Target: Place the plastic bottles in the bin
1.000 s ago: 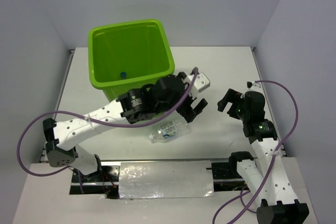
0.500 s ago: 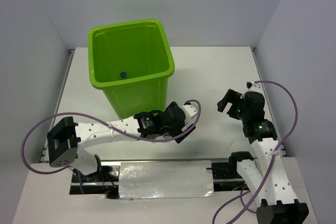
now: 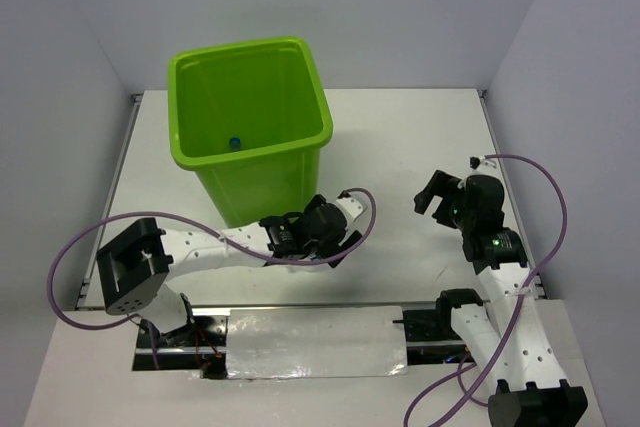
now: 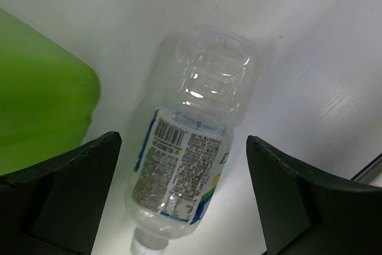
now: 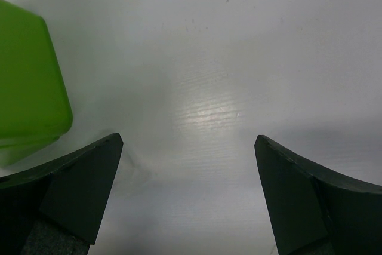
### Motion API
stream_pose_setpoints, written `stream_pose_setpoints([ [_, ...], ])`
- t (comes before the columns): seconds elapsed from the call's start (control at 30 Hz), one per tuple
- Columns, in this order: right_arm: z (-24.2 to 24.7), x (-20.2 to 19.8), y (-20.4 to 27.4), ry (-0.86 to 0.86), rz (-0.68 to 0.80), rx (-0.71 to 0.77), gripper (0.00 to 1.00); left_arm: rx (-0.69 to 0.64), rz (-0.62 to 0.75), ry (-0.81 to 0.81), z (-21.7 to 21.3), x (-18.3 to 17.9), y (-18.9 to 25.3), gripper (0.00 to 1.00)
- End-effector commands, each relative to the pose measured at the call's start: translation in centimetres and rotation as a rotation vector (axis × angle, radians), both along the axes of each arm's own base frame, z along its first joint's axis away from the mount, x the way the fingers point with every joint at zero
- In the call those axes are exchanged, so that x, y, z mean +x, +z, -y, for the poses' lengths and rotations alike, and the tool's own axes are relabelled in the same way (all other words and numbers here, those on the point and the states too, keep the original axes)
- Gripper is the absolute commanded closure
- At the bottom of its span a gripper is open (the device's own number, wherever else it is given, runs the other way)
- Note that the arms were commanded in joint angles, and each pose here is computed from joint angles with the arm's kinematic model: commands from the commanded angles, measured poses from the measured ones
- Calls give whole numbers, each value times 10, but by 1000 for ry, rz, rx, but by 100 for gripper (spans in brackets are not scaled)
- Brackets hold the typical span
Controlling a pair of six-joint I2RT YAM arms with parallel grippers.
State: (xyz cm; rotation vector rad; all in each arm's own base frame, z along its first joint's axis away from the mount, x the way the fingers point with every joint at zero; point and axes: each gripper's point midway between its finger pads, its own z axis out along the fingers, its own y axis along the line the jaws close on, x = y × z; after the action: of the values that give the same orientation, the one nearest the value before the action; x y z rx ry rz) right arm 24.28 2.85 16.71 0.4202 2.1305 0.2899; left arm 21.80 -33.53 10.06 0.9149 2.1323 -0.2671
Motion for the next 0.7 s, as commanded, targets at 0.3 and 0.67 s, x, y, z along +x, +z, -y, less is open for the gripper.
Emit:
stream_pose_setpoints([
  [0.3,2,4,8,-5,50,-3,0,-73,-155,2,12,-16,-42,6],
  [0.67,19,1,1,-111,14,-23,0,-173,-67,-64,36,-11,23,44],
])
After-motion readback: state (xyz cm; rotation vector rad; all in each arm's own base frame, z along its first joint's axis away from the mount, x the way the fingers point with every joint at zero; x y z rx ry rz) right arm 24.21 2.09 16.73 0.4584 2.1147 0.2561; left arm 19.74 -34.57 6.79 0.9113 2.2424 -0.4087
